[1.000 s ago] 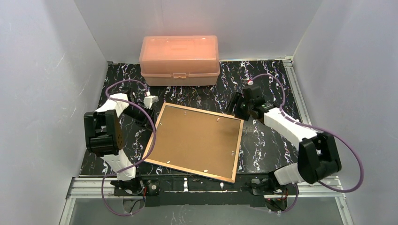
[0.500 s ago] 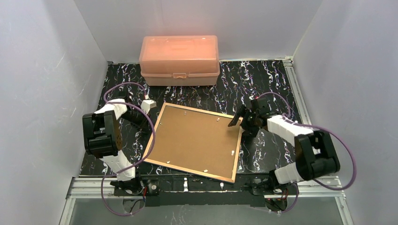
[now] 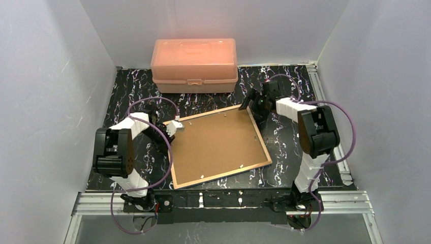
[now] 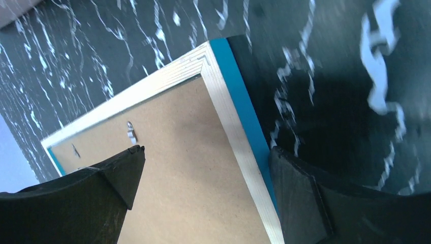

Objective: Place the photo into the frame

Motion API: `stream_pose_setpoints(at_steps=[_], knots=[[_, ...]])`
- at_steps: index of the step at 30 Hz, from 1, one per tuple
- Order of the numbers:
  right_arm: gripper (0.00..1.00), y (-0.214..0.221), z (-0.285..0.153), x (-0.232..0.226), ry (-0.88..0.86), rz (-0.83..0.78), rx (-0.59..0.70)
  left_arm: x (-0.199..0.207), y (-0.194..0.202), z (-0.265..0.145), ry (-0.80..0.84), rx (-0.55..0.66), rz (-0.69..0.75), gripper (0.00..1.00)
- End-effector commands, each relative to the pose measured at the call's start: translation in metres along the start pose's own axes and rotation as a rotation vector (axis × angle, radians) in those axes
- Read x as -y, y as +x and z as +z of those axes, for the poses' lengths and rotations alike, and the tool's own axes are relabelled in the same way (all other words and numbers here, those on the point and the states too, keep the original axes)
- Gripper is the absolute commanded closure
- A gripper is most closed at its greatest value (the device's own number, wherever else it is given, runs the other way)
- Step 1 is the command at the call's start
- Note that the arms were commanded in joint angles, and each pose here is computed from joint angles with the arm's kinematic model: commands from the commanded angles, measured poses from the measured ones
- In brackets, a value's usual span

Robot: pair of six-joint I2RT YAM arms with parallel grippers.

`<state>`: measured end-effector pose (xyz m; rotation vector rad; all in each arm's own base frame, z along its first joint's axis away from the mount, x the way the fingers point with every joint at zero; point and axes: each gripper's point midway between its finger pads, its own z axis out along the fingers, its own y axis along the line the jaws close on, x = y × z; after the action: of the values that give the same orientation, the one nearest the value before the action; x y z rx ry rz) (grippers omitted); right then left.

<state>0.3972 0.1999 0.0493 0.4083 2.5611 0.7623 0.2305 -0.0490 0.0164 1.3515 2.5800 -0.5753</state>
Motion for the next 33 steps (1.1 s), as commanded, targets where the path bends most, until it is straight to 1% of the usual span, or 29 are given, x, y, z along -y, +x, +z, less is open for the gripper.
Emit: stream_pose_setpoints(at_steps=[1,4,7,8,10,12,14,15,17,19,20,21,23,25,27,29,33], knots=[[0.02,0.009,0.009,-0.065,-0.187,-0.080,-0.089,0.052,-0.002,0.020,0.204,-0.011,0.091,0.89],[0.02,-0.006,0.011,-0.064,-0.149,-0.124,-0.047,0.060,-0.005,0.017,0.241,-0.014,0.115,0.86],[0.01,-0.035,-0.008,-0.061,-0.041,-0.228,0.054,0.066,-0.008,0.002,0.274,-0.023,0.125,0.82],[0.01,-0.040,-0.016,-0.061,-0.026,-0.256,0.083,0.064,-0.010,-0.007,0.274,-0.010,0.133,0.80],[0.02,-0.044,-0.031,-0.063,-0.015,-0.283,0.121,0.057,-0.017,-0.027,0.262,0.033,0.095,0.78],[0.05,-0.036,-0.036,-0.062,-0.011,-0.295,0.113,0.038,-0.028,-0.047,0.241,0.118,0.028,0.76],[0.11,-0.023,-0.041,-0.067,-0.038,-0.301,0.111,0.009,-0.045,-0.068,0.199,0.203,-0.064,0.74],[0.17,-0.014,-0.042,-0.071,-0.057,-0.299,0.105,-0.010,-0.057,-0.077,0.168,0.242,-0.099,0.74],[0.25,0.007,-0.042,-0.085,-0.108,-0.301,0.082,-0.039,-0.072,-0.078,0.121,0.280,-0.165,0.74],[0.38,0.033,-0.037,-0.104,-0.158,-0.321,0.050,-0.062,-0.083,-0.070,0.098,0.313,-0.214,0.75],[0.48,0.048,-0.031,-0.116,-0.179,-0.336,0.025,-0.072,-0.089,-0.065,0.089,0.330,-0.244,0.75],[0.55,0.065,-0.027,-0.130,-0.208,-0.359,-0.001,-0.080,-0.094,-0.061,0.092,0.338,-0.260,0.74],[0.67,0.084,-0.017,-0.147,-0.241,-0.380,-0.025,-0.095,-0.104,-0.055,0.085,0.353,-0.301,0.74],[0.71,0.097,-0.005,-0.160,-0.266,-0.391,-0.039,-0.104,-0.110,-0.049,0.075,0.369,-0.317,0.74],[0.74,0.105,0.008,-0.171,-0.291,-0.388,-0.056,-0.107,-0.112,-0.041,0.057,0.362,-0.303,0.74],[0.74,0.115,0.019,-0.186,-0.336,-0.383,-0.075,-0.104,-0.112,-0.032,0.062,0.346,-0.295,0.74],[0.75,0.135,0.042,-0.203,-0.361,-0.390,-0.106,-0.105,-0.109,-0.021,0.051,0.310,-0.298,0.74]])
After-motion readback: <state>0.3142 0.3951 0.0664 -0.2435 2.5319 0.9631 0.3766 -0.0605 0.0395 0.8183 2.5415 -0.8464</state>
